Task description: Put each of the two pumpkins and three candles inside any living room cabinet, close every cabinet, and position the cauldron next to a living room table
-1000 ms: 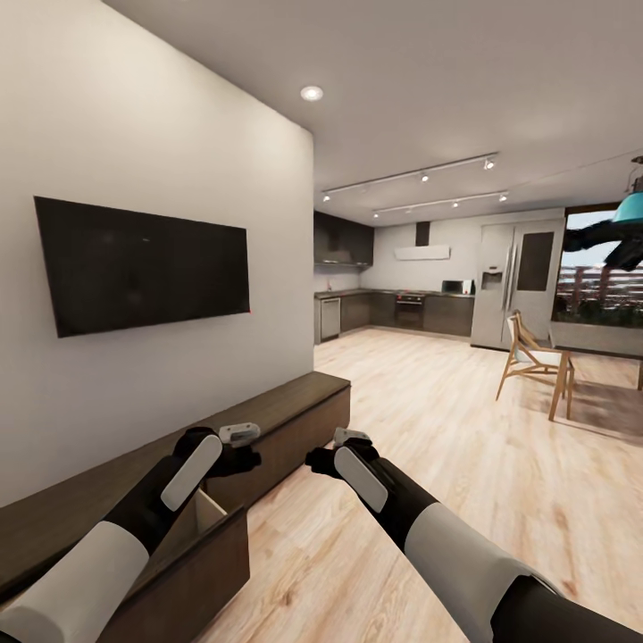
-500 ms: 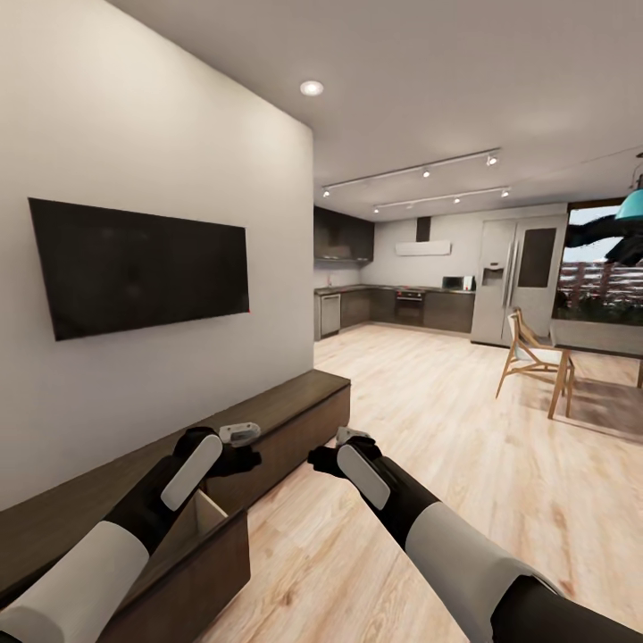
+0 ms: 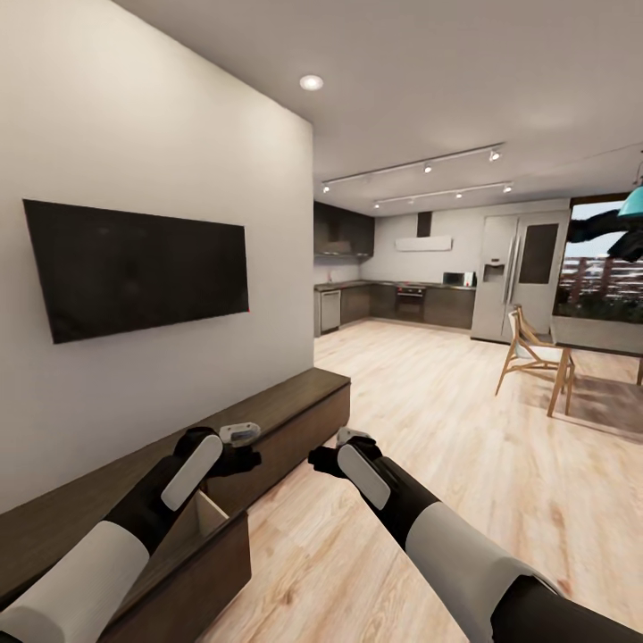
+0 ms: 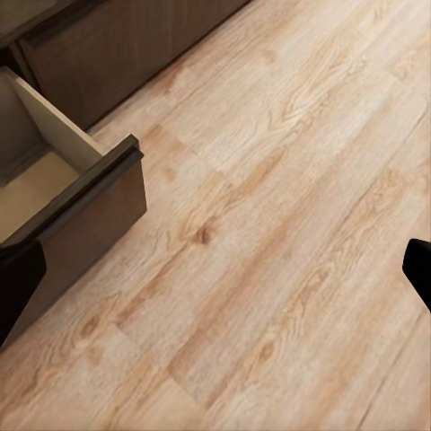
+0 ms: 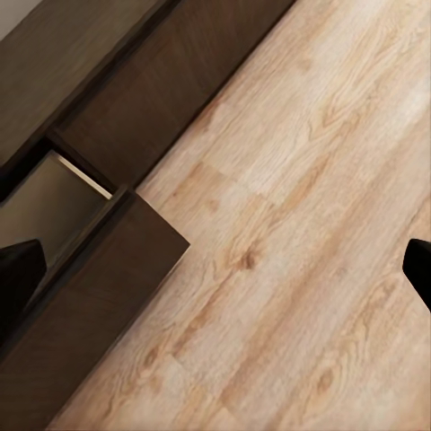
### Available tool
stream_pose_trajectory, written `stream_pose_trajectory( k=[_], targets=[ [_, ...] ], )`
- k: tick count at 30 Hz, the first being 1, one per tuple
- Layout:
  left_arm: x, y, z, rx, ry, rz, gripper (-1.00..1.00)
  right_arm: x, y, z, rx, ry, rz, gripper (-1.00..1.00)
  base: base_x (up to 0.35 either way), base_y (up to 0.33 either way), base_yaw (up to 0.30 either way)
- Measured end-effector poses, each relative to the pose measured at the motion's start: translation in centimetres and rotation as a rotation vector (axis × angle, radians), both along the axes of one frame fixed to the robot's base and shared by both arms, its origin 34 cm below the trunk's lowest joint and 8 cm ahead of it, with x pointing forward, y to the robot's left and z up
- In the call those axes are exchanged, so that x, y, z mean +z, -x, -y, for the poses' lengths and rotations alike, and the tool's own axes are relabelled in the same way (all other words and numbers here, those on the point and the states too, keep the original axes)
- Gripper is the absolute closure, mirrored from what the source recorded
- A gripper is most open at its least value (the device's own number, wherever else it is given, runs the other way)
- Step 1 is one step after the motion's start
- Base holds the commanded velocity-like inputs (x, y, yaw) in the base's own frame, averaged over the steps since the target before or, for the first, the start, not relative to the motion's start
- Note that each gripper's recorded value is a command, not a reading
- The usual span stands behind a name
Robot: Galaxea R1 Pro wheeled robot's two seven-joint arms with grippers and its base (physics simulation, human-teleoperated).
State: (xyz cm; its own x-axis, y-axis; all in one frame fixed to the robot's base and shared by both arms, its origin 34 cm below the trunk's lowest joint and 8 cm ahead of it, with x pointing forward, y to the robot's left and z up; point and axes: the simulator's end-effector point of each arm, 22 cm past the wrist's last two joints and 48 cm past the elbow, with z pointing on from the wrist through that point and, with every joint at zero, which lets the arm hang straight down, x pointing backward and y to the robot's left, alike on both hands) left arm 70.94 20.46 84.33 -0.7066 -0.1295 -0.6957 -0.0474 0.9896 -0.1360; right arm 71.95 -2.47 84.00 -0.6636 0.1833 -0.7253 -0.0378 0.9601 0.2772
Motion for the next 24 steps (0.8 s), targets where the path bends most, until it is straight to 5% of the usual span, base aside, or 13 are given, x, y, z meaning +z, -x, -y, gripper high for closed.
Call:
stream_pose_trajectory(
  k=[17,24],
  targets=[
    [-0.3,-0.3,0.2,-0.006,0.004,-0.013,-1.0,-0.8,-0.2,0.0,-0.001,0.001,-0.024,-1.0,-0.004,0.0,0.0],
    [-0.8,-0.4,0.2,-0.006,0.004,-0.021,-1.0,-1.4,-0.3,0.0,0.0,0.002,-0.034,-1.0,-0.182,0.0,0.0]
  ],
)
